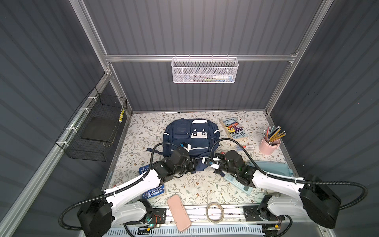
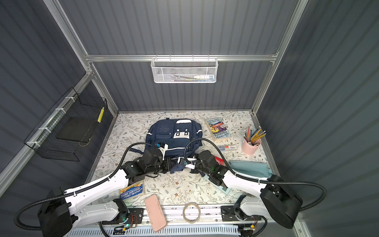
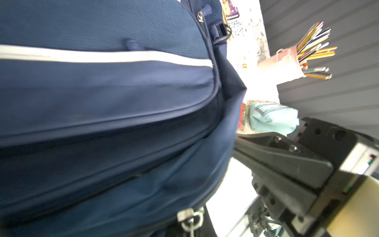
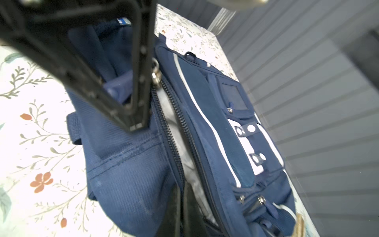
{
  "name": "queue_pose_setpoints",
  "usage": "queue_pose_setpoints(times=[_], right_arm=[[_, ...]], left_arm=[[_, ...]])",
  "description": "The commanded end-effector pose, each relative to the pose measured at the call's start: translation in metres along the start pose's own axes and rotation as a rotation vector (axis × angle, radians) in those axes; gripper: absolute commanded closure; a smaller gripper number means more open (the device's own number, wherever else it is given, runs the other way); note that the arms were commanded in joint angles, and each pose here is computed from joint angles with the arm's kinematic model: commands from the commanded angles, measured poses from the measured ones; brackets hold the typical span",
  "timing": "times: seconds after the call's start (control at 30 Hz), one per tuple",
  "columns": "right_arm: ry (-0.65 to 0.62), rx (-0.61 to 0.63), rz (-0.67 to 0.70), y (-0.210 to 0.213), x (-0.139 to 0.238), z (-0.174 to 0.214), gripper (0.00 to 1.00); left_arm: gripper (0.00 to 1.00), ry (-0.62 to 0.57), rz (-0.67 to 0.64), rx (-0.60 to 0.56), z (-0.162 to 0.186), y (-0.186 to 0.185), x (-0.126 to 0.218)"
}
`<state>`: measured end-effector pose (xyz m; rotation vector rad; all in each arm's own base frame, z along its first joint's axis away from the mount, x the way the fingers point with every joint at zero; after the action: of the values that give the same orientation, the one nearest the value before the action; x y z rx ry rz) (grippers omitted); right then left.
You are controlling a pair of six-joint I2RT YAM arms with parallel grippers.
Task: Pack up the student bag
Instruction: 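Pull the zipper open with the right gripper while the left gripper holds the backpack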
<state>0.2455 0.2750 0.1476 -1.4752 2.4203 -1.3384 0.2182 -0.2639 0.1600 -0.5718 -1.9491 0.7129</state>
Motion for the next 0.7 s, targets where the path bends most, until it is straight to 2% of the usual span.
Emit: queue_pose_setpoints(times=[0.0,0.27,0.53,0.57,0.6,0.67], right_arm=[[0.13,-0.025,0.009,0.001,0.009,0.037,1.0],[0.213,-0.061,0.105,-0.02,0.023,0.068,1.0],[0.239,-0.121,0.183,-0.036,0.026,0.074,1.0],[0.216,-0.139,0.173,-0.035,0.026,0.07,0.97],[0.186,-0.16,0.15,-0.034,0.027,0.061,0.86],[0.138,-0.194,0.117,-0.03,0.024,0.04,0.69]], left_arm=[[1.0,-0.071,-0.01,0.015,-0.024,0.008,0.016],[1.0,-0.14,-0.142,0.0,-0.048,0.047,0.044],[1.0,-0.094,-0.084,0.014,-0.041,0.045,0.04],[1.0,-0.096,-0.072,0.021,-0.04,0.043,0.04],[1.0,-0.1,-0.056,0.026,-0.04,0.039,0.04],[1.0,-0.097,-0.021,0.023,-0.037,0.028,0.038]])
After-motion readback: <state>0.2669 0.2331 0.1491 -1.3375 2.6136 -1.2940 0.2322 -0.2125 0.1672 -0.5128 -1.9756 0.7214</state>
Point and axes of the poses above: each gripper's point midway between its finger pads, its own x axis back along the fingers, its own y axis along the line the jaws close on, z = x × y, the point moved 1 cm from there along x, back along the fingers, and after that the axes turned 9 degrees about x, right-handed, at the moved point
